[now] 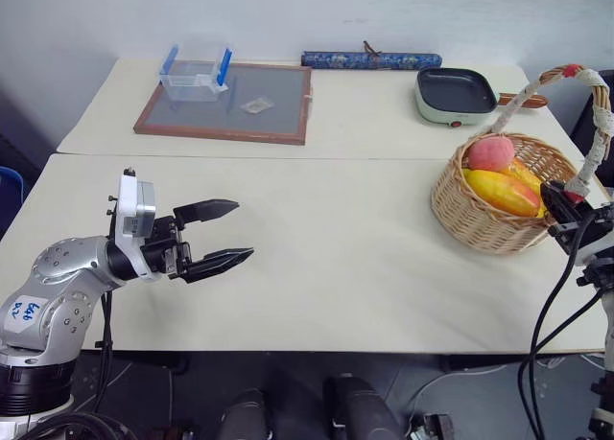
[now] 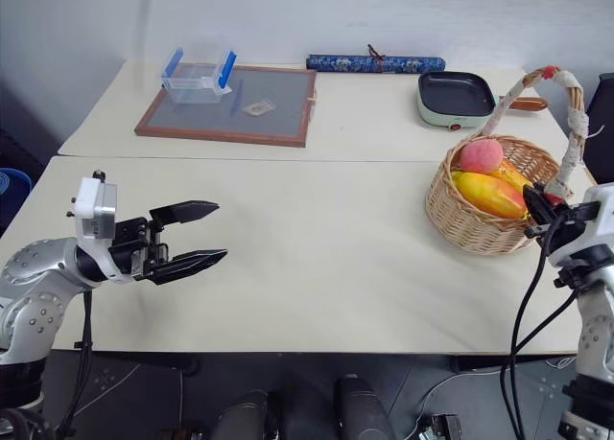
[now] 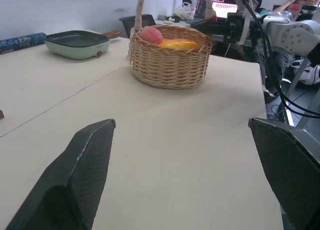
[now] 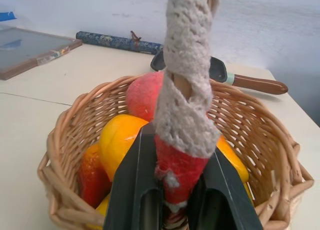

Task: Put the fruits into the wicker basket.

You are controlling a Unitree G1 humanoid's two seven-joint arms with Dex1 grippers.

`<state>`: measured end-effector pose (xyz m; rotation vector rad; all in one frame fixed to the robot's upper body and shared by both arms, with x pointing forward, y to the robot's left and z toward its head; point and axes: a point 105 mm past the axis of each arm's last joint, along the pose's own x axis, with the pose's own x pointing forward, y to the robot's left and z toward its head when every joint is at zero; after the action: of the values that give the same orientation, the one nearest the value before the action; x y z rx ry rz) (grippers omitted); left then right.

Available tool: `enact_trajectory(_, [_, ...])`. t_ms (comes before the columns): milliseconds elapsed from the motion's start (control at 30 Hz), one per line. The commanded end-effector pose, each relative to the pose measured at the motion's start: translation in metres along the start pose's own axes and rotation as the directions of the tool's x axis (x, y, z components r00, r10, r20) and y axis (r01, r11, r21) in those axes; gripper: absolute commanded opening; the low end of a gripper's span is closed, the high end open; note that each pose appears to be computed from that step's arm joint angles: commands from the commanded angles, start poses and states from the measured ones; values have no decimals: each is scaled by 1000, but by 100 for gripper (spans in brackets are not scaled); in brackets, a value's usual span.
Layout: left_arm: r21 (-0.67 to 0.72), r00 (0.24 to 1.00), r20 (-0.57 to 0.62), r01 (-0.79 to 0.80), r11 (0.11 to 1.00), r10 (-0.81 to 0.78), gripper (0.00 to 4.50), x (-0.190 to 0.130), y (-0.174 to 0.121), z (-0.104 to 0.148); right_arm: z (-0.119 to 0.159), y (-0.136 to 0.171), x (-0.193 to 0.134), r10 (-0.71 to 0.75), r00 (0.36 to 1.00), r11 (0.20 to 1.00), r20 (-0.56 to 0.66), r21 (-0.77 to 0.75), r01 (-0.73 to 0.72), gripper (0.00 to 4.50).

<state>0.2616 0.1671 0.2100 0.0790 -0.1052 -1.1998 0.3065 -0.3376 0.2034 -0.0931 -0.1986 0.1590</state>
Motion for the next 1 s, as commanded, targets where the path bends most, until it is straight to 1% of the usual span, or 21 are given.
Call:
enact_trajectory(33, [41,1000,13,1,999,-2,450,-1,-1,7,3,-11,-2,39,999,999,-6,-29,-39,117])
enact_trajectory(100, [41,1000,10,1,999,-1,450,-1,0,7,8,-14,-4,64,998,997,-2,-32,-64,186])
enact_trajectory(133, [39,1000,6,-1,999,1,450,-2,0,7,15,-14,-8,90,996,994,4,-54,-90,218])
enact_trajectory(167, [37,1000,2,-5,999,5,450,-4,0,7,21,-11,-14,134,991,988,3,-84,-134,259])
enact_trajectory(200, [36,1000,-1,-7,999,7,450,-5,1,6,25,-9,-19,165,986,981,0,-106,-164,285])
enact_trajectory(233, [34,1000,-5,-12,999,12,450,-6,1,5,30,-5,-24,204,979,970,2,-134,-202,329])
enact_trajectory(333, [3,998,-50,-27,1000,27,450,-17,-2,-5,29,0,-48,261,962,941,-75,-204,-271,428])
enact_trajectory(367, [-10,996,-85,-42,999,41,450,-25,-3,-13,26,0,-57,274,956,930,-109,-222,-292,444])
enact_trajectory(433, [-20,988,-137,-72,997,68,450,-38,-4,-25,20,1,-69,295,943,916,-157,-235,-326,444])
enact_trajectory(533, [10,967,-218,-129,992,128,450,-59,-4,-43,3,13,-78,369,901,878,-227,-233,-418,444])
enact_trajectory(633, [66,945,-254,-196,978,207,450,-75,-4,-53,-16,46,-79,503,828,793,-247,-251,-556,444])
enact_trajectory(667, [95,933,-268,-224,970,241,450,-81,-4,-56,-22,65,-78,587,770,737,-250,-228,-636,444])
enact_trajectory(700, [114,925,-277,-239,964,262,450,-85,-5,-58,-25,76,-78,638,728,698,-250,-211,-684,444])
enact_trajectory(767, [147,911,-279,-271,951,303,450,-90,-7,-58,-26,99,-64,720,670,641,-183,-193,-742,444])
enact_trajectory(833, [179,904,-280,-282,943,323,450,-92,-10,-58,-28,120,-42,769,627,594,-123,-224,-773,444])
enact_trajectory(1000, [196,892,-313,-275,941,326,450,-90,-20,-62,-36,148,-7,821,566,532,-71,-262,-805,444])
